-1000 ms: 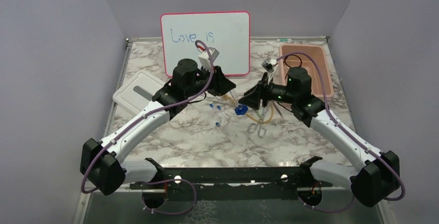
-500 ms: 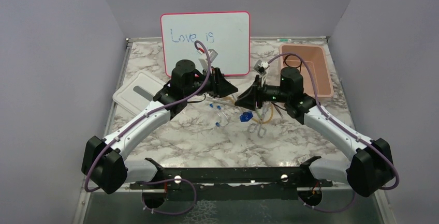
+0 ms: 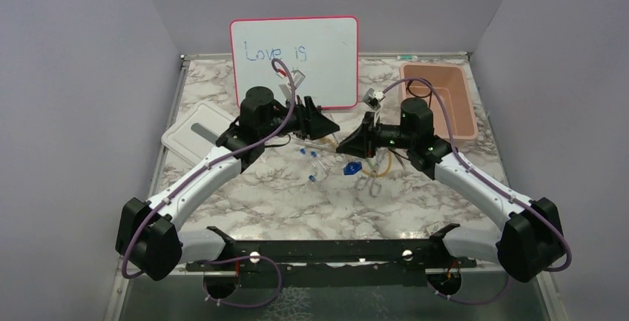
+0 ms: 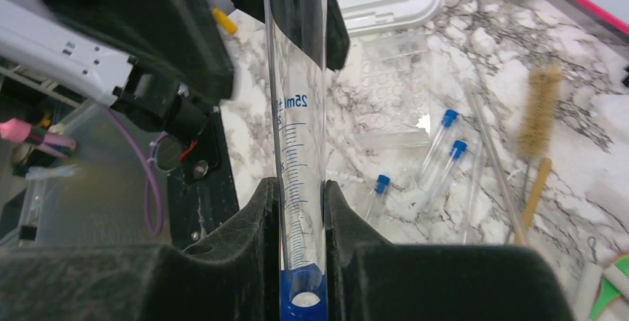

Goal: Organize the chemistry lab equipment

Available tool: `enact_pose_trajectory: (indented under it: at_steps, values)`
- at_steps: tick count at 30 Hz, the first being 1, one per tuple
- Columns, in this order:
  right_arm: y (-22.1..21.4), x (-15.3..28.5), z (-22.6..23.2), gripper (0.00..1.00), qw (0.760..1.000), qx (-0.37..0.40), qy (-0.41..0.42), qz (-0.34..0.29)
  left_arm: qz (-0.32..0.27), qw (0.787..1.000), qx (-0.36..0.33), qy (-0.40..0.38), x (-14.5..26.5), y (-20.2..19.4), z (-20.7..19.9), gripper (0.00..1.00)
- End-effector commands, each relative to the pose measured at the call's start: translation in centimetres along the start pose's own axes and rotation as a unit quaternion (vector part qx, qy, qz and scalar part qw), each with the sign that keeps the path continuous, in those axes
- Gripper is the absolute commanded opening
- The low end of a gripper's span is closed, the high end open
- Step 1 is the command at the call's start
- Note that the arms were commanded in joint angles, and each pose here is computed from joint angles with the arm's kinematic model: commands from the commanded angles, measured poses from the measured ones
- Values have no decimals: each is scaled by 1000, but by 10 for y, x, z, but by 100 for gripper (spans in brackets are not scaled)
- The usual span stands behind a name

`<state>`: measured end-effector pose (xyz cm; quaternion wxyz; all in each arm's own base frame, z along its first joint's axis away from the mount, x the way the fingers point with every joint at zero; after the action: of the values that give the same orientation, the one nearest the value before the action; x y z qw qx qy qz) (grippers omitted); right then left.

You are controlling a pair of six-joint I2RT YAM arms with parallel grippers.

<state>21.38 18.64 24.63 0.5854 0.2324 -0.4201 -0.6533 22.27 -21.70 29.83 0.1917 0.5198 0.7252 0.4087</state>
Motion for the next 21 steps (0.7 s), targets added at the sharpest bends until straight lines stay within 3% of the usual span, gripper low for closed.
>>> enact_pose_trajectory:
  at_steps: [1, 4, 7, 10, 16, 21]
  values:
    - [23, 2, 1, 6, 997, 8, -70, -44, -46, 997, -56, 24, 18, 20, -7, 64]
    - [43, 9, 0, 5, 985, 9, -149, -87, -70, 979, -118, 149, 45, 40, -6, 75]
    - [66, 21, 5, 5, 964, 19, -222, -146, -148, 929, -164, 296, 88, 52, -10, 89]
    - [87, 34, 5, 6, 934, 32, -301, -189, -202, 898, -194, 339, 116, 47, -14, 94]
    - [122, 59, -18, 8, 847, 33, -497, -184, -188, 900, -199, 340, 119, 17, 0, 96]
    - [142, 95, -42, 9, 797, 24, -577, -179, -135, 906, -188, 355, 112, -6, 20, 96]
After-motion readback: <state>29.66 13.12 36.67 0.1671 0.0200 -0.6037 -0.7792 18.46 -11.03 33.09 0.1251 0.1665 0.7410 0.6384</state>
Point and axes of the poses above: each gripper's point midway between its finger pads, its own x axis back along the fingers, its own z axis along the line the jaws close on, y = z × x, the point moved 10 cm from there along x, back along the fingers, and after that the axes turned 8 degrees about -x, right-handed, at the moved point
